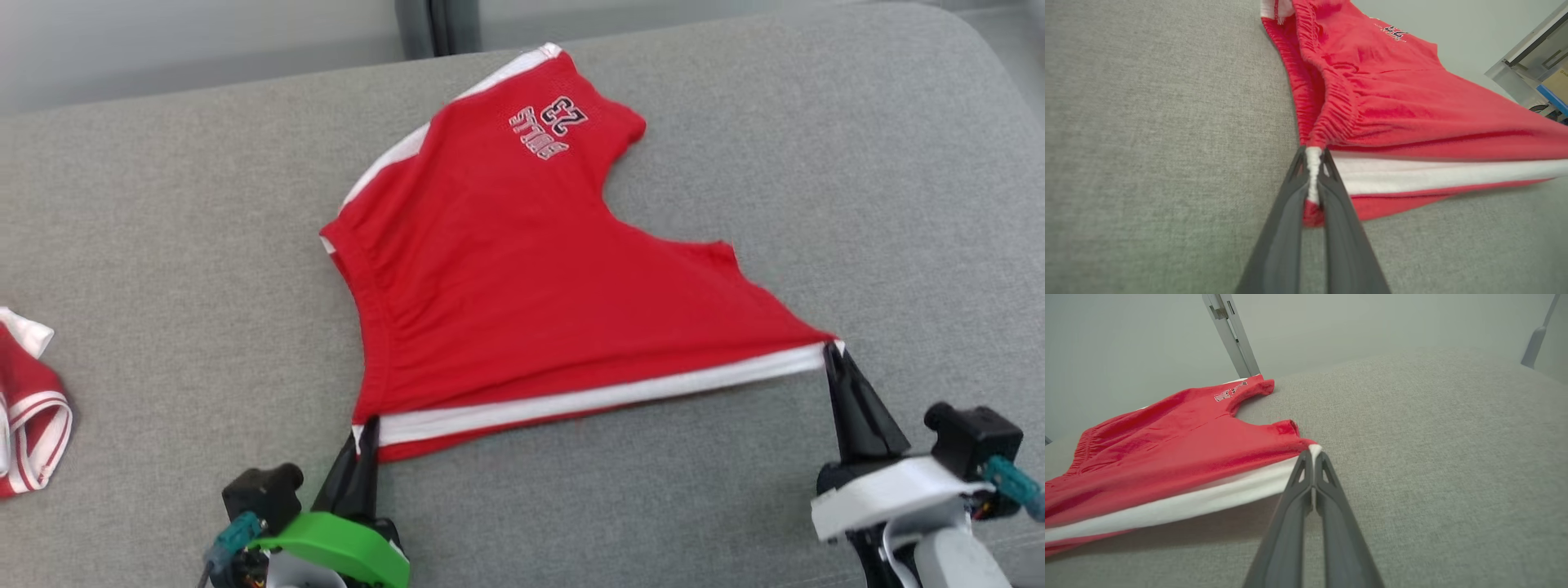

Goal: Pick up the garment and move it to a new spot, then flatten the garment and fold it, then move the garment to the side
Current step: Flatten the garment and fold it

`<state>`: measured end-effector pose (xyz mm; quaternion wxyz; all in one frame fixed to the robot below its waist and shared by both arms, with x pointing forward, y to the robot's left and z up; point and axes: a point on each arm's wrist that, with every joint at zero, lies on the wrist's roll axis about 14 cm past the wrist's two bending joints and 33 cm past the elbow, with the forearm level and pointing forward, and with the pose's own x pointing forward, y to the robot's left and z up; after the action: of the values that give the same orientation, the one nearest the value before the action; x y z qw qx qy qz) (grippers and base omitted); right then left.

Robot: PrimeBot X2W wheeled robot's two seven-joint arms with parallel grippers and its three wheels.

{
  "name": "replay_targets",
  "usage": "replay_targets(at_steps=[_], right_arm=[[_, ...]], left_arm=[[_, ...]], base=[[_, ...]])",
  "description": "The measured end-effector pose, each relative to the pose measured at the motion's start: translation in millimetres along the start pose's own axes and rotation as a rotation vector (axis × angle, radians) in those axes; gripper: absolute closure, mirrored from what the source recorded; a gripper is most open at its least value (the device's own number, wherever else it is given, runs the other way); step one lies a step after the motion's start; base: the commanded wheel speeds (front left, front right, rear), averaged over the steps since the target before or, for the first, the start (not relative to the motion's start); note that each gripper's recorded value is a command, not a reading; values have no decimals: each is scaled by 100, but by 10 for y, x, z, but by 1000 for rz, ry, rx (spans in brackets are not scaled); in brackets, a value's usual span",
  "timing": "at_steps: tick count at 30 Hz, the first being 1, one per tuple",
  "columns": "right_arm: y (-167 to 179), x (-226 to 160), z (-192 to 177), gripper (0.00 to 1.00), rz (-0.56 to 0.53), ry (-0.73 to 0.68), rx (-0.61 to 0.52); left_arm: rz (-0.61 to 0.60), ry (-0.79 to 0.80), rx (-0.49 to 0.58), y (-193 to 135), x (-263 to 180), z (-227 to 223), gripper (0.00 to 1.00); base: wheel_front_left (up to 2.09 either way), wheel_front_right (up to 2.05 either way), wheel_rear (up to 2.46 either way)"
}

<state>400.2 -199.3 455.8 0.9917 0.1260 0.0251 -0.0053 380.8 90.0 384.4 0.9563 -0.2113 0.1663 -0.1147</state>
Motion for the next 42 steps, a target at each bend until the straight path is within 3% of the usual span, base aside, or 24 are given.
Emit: replay_targets(at_steps=[6, 12, 20, 27, 34, 42], right_arm=[[-72, -350, 1, 100, -31, 2, 16], [-5, -309, 180, 100, -3, -53, 8], [303, 418, 580, 100, 113, -172, -70], [604, 1240, 801, 100, 202, -233, -157], [1031, 1918, 635, 100, 325, -198, -287], [1233, 2421, 194, 100, 365, -105, -344]], left_arm=[[-27, -32, 10, -135, -265, 37, 100], [-56, -109, 24, -234, -351, 256, 100], [-149, -219, 49, -471, -32, 699, 100], [-173, -286, 58, -446, 381, 1045, 100], [-121, -295, 69, -162, 716, 1137, 100], [-69, -242, 60, 120, 986, 961, 100]], base=[[0, 0, 0], [0, 0, 0], [0, 0, 0], [0, 0, 0], [0, 0, 0], [0, 0, 0]])
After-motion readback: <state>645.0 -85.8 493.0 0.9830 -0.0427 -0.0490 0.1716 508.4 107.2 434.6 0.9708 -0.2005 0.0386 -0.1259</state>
